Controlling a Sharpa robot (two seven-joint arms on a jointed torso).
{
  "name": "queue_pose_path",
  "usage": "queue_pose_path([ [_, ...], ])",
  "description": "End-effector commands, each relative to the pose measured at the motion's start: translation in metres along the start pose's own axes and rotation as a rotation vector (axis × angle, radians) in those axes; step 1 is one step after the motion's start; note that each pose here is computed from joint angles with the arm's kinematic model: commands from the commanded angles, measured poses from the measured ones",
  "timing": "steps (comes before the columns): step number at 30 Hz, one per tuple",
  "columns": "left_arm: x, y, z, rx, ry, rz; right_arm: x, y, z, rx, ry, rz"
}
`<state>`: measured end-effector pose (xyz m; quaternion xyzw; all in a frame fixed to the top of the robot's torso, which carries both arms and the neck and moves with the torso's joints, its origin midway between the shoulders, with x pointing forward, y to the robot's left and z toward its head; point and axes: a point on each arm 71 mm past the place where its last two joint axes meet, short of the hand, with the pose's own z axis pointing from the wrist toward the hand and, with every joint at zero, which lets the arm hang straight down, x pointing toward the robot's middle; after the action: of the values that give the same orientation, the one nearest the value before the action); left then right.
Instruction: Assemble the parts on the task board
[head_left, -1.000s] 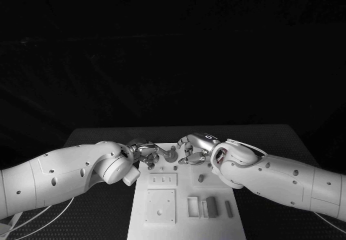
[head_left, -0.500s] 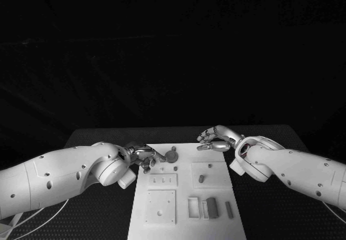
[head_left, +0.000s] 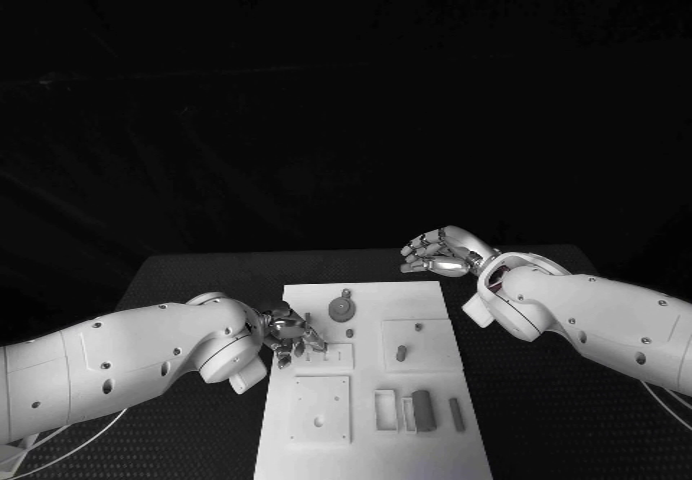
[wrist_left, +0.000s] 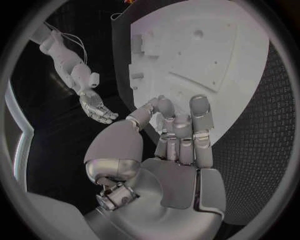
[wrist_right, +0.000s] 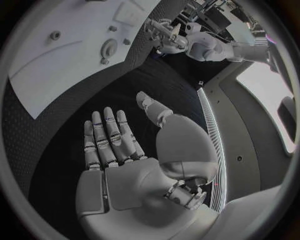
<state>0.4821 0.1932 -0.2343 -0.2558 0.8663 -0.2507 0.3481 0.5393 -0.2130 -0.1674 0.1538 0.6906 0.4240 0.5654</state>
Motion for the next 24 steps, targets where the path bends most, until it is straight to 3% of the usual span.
queue_pose_path([
  [1, 0.0002, 0.0004, 0.0031, -0.030, -0.059, 0.047, -0.007, 0.002, 0.003, 0.016, -0.046, 0.063],
  [4, 0.0001, 0.0007, 0.0041, -0.029, -0.086, 0.065, -0.013, 0.005, 0.004, 0.018, -0.065, 0.066],
  [8, 0.0001, 0.0003, 0.0042, -0.030, -0.092, 0.068, -0.022, 0.005, 0.009, 0.067, -0.069, 0.050],
  [19, 0.0099, -0.0098, 0.0078, -0.024, -0.063, 0.100, -0.019, 0.007, 0.011, 0.058, -0.052, 0.042],
  [24, 0.0088, -0.0146, 0.0086, -0.006, -0.113, 0.207, -0.017, 0.009, 0.011, 0.052, -0.046, 0.033],
])
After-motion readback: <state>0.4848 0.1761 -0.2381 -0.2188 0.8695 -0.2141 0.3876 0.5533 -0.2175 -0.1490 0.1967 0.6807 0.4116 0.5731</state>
